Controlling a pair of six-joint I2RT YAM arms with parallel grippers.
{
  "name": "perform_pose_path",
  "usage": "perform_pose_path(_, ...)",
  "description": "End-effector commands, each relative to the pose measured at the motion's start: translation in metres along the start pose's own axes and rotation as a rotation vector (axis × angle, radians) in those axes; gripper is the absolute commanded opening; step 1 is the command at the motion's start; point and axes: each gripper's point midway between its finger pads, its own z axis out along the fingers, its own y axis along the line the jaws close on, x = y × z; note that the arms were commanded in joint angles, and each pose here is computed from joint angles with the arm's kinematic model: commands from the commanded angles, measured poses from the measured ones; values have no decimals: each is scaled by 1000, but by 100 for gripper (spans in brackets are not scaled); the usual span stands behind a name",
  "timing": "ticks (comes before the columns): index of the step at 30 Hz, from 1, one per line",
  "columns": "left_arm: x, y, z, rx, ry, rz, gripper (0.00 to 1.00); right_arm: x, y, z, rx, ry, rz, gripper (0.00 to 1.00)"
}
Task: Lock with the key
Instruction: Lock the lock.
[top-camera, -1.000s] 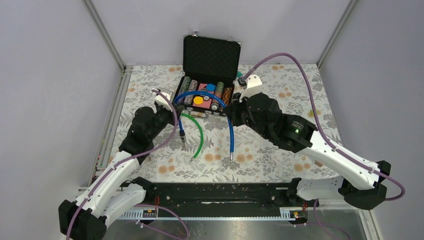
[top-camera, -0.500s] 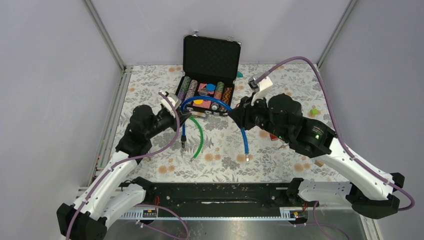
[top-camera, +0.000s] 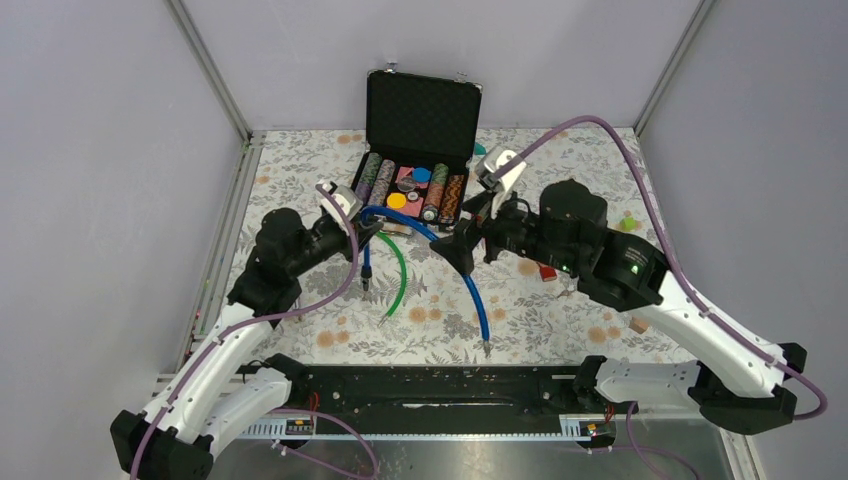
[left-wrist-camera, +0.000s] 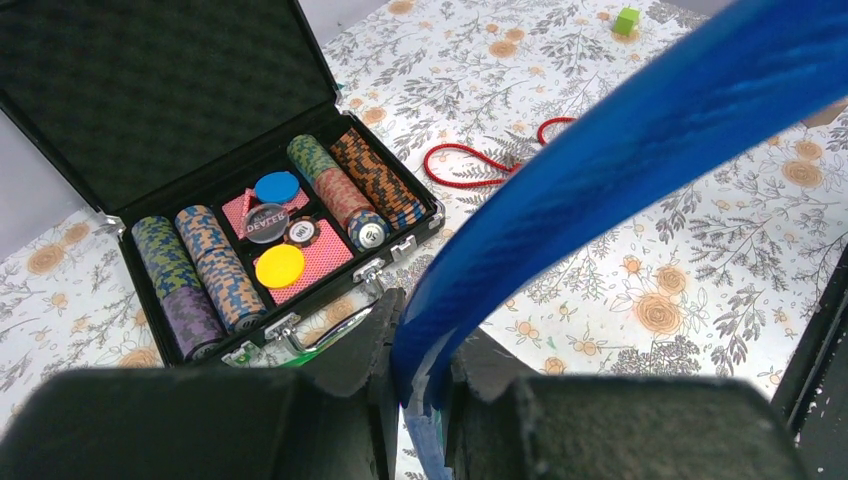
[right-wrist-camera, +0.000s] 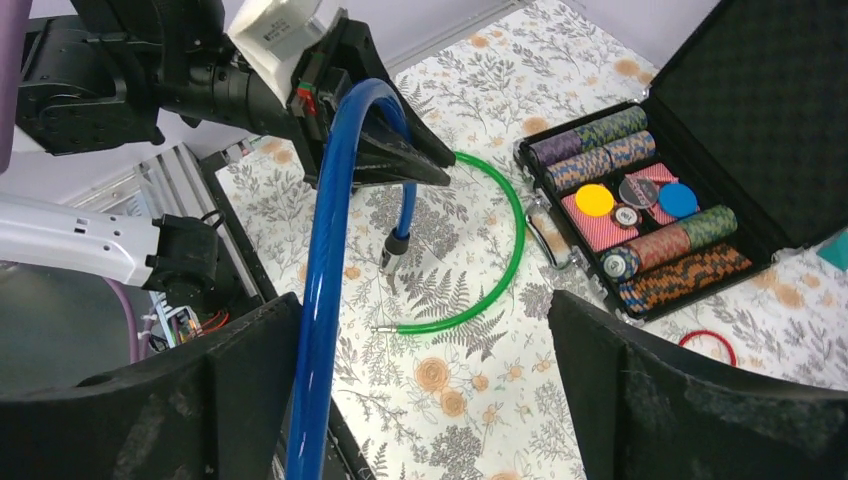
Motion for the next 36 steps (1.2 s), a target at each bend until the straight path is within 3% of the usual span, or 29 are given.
perform_pose_path(1, -54, -4, -7, 13, -136, 71, 0, -30, 11, 14, -67, -16, -76, 97)
perform_pose_path(4, -56, -5, -8, 16, -137, 73, 0, -28, 18, 28, -93, 43, -37, 92)
perform_pose_path(9, -58, -8, -8, 24, -142, 70, 0, -17, 25, 47, -120, 116, 14, 75)
perform_pose_path(13, -61, -9, -8, 26, -142, 58, 0, -11, 26, 55, -119, 152, 40, 49)
perform_pose_path(17, -65, -10, -10, 26, -151, 35, 0, -15, 31, 56, -137, 151, 57, 13)
perform_pose_path(18, -66, -12, -10, 32, -154, 25, 6, -18, 30, 55, -132, 142, 60, 5)
perform_pose_path(19, -67, -14, -10, 41, -159, 18, 20, -22, 28, 53, -115, 127, 68, 0)
perform_pose_path(20, -68, -15, -10, 46, -162, 9, 37, -28, 25, 51, -97, 107, 79, 0)
perform_pose_path(21, -68, -14, -11, 43, -167, 6, 47, -33, 23, 48, -79, 87, 89, 0)
perform_pose_path(24, -63, -10, -12, 10, -170, 13, 72, -50, 21, 34, -62, 15, 115, 0)
perform_pose_path(27, -64, -8, -16, -9, -192, 38, 87, -65, 22, 16, -69, -49, 130, 0)
perform_pose_path(31, -64, -10, -21, -15, -213, 35, 99, -80, 20, -5, -58, -112, 144, 0)
perform_pose_path(34, -59, -8, -20, -26, -207, 17, 99, -91, 20, -19, -58, -155, 156, 0)
perform_pose_path(36, -56, -6, -18, -38, -202, 5, 88, -94, 20, -26, -54, -162, 174, 0)
